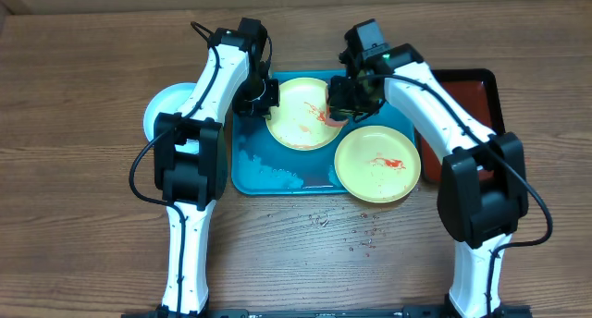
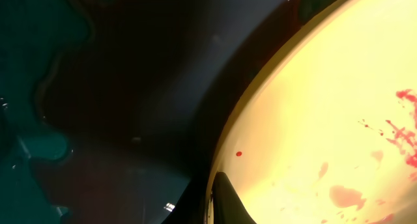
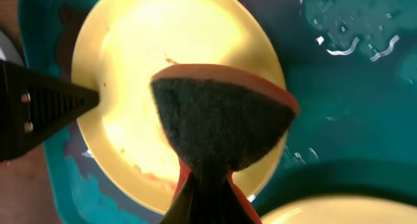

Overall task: Clean dirty plates on tray and stack at the side
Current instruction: 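Bring the sponge in the right gripper onto the held yellow plate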

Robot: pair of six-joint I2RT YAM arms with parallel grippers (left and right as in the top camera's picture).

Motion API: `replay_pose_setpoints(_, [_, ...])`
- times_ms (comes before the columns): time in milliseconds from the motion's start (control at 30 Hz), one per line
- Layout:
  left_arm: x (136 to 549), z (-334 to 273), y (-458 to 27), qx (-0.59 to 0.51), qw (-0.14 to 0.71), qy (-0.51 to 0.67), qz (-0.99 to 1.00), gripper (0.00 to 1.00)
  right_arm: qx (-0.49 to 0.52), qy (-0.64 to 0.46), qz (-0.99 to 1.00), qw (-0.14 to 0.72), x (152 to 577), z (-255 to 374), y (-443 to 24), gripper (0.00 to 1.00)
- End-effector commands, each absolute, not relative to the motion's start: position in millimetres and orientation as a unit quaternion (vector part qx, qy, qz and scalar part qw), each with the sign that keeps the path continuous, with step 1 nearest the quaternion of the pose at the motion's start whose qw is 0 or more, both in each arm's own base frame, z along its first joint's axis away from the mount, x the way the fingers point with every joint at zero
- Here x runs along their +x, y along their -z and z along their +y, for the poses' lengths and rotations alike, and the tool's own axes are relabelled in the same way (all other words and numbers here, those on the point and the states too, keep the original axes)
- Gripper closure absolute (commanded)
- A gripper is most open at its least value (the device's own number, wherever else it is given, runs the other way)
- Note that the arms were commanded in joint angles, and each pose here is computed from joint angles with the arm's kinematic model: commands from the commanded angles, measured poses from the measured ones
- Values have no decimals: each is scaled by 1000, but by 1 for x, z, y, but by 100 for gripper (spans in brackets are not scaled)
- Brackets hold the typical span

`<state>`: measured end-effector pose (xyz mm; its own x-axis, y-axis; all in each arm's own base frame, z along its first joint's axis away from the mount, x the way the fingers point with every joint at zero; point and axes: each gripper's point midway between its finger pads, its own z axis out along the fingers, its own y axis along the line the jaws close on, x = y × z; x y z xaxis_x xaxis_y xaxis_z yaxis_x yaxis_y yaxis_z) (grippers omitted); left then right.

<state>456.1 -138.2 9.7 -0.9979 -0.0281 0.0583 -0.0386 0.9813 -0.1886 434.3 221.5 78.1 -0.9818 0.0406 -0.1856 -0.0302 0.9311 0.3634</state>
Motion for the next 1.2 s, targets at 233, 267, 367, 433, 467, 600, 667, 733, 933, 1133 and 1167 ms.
replay_pose_setpoints(233, [441, -148, -3, -10, 59, -119, -991, 96, 38, -161, 985, 46, 431, 234, -15, 96])
replay_pose_setpoints(267, [440, -148, -3, -11, 61, -121, -991, 96, 41, -159, 986, 40, 430, 234, -10, 96])
replay_pose_setpoints(367, [437, -152, -4, -33, 65, -133, -988, 96, 44, -159, 986, 33, 429, 234, -3, 96])
replay_pose_setpoints(433, [434, -154, -6, -44, 70, -144, -986, 96, 42, -169, 984, 35, 430, 239, -3, 96])
replay_pose_setpoints(467, [433, -154, -6, -45, 71, -144, -986, 96, 38, -178, 983, 37, 431, 243, -5, 96])
replay_pose_setpoints(600, [429, -155, -7, -55, 77, -149, -984, 96, 19, -220, 974, 43, 431, 268, -12, 96])
replay_pose_setpoints(667, [426, -159, -9, -74, 81, -164, -980, 96, 9, -223, 974, 44, 426, 282, -12, 96])
replay_pose_setpoints(733, [424, -162, -10, -84, 84, -177, -977, 96, -2, -220, 975, 44, 419, 293, -12, 96])
replay_pose_setpoints(933, [423, -159, -11, -82, 86, -177, -977, 96, -19, -199, 979, 38, 399, 313, -8, 96])
replay_pose_setpoints(1133, [426, -150, -11, -71, 86, -177, -978, 96, -5, -132, 991, 11, 384, 286, 2, 96])
replay_pose_setpoints(1167, [427, -148, -11, -69, 85, -177, -978, 96, -3, -120, 993, 8, 383, 278, 3, 96])
